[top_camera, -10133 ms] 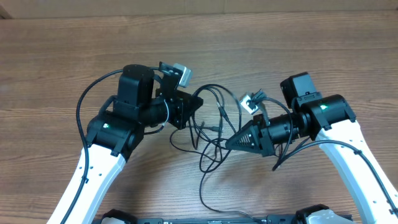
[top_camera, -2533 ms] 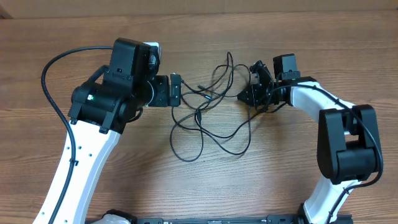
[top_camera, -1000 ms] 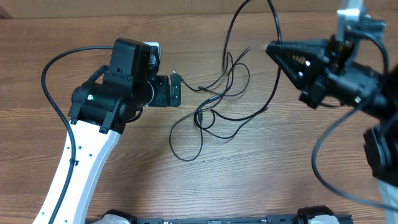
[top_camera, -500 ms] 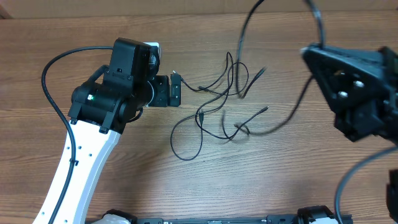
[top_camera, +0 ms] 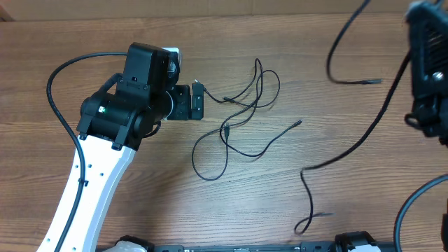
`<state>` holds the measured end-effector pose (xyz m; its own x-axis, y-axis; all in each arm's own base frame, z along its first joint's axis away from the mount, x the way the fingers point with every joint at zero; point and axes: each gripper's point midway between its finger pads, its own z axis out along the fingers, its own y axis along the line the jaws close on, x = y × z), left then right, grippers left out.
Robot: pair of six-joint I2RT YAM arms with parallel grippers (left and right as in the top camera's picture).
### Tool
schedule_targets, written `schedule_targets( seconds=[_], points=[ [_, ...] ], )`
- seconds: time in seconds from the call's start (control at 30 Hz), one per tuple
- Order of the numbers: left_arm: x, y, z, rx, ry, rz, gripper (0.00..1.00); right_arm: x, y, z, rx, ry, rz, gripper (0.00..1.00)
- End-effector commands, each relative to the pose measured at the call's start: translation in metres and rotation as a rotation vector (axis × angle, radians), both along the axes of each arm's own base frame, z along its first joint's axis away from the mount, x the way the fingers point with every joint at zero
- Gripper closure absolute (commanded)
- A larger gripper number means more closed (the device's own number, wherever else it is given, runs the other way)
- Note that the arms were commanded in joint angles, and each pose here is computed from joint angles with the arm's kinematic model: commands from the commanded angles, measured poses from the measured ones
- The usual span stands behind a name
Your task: Untangle cables
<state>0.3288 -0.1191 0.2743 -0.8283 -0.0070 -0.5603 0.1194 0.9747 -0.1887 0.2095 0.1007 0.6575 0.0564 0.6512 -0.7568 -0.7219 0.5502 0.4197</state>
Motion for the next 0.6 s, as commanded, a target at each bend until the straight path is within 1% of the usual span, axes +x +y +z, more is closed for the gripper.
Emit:
schedule_targets(
  seconds=[0.0, 0.13, 0.2, 0.27, 0.33, 0.4, 0.47, 0.57],
  points=[
    [-0.001, 0.0, 0.006, -0.015, -0.013, 0.003, 0.0, 0.008, -0.037, 0.014, -0.01, -0.085, -0.295, 0.96],
    [-0.001, 0.0, 0.006, -0.015, -0.013, 0.003, 0.0, 0.023, -0.077, 0.006, -0.03, -0.048, -0.582, 0.96],
    [-0.001, 0.0, 0.006, -0.015, -0.013, 0.003, 0.0, 0.036, -0.121, -0.01, -0.09, 0.031, -0.897, 0.96],
    [-0.001, 0.0, 0.006, -0.015, -0.013, 0.003, 0.0, 0.043, -0.142, -0.021, -0.167, 0.082, -1.073, 0.96],
    [-0.001, 0.0, 0.006, -0.015, -0.013, 0.003, 0.0, 0.051, -0.158, -0.029, -0.269, 0.125, -1.22, 0.96],
    [-0.001, 0.0, 0.006, -0.015, -0.013, 0.003, 0.0, 0.059, -0.178, -0.042, -0.37, 0.205, -1.389, 0.96],
    [-0.001, 0.0, 0.006, -0.015, -0.013, 0.003, 0.0, 0.066, -0.196, -0.056, -0.413, 0.305, -1.539, 0.96],
    [-0.001, 0.0, 0.006, -0.015, -0.013, 0.003, 0.0, 0.083, -0.219, -0.073, -0.436, 0.409, -1.697, 0.96]
  ],
)
